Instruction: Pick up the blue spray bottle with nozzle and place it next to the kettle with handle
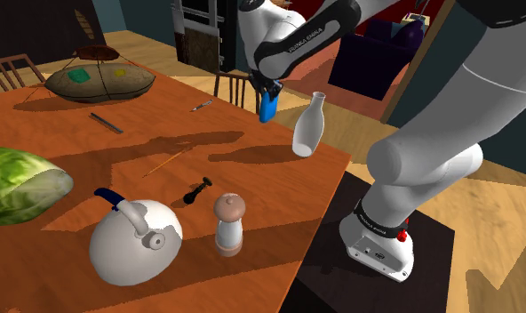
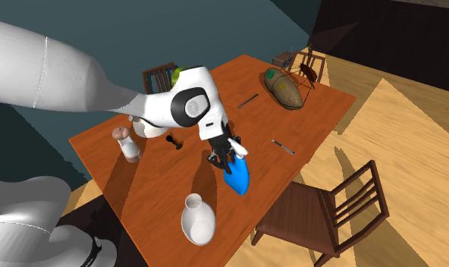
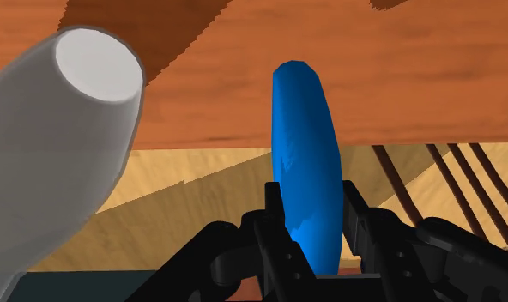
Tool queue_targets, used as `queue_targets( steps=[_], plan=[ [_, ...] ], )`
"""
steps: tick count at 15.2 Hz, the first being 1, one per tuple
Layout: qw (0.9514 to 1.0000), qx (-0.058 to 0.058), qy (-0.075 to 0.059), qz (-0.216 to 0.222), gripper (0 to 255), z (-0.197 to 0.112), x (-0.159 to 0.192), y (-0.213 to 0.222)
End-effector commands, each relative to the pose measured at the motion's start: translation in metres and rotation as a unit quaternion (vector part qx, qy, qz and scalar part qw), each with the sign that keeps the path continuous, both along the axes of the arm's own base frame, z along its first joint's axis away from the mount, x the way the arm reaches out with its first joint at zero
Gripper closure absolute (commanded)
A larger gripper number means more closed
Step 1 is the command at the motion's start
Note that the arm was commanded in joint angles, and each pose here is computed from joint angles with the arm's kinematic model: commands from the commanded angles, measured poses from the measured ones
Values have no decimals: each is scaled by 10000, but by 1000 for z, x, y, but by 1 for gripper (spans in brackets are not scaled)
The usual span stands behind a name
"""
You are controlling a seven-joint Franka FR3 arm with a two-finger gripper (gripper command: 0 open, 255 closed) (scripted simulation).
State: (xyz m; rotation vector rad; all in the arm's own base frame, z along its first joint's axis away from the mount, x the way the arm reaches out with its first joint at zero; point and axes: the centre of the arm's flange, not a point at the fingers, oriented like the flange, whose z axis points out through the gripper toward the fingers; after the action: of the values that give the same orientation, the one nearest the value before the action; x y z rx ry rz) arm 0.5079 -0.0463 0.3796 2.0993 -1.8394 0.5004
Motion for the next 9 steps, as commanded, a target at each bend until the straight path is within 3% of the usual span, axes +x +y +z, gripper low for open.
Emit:
queue_targets(
  steps=[1, 9],
  plan=[
    [10000, 1, 1, 0, 255, 10, 0, 0],
    [10000, 1, 1, 0, 255, 52, 0, 0]
  ],
)
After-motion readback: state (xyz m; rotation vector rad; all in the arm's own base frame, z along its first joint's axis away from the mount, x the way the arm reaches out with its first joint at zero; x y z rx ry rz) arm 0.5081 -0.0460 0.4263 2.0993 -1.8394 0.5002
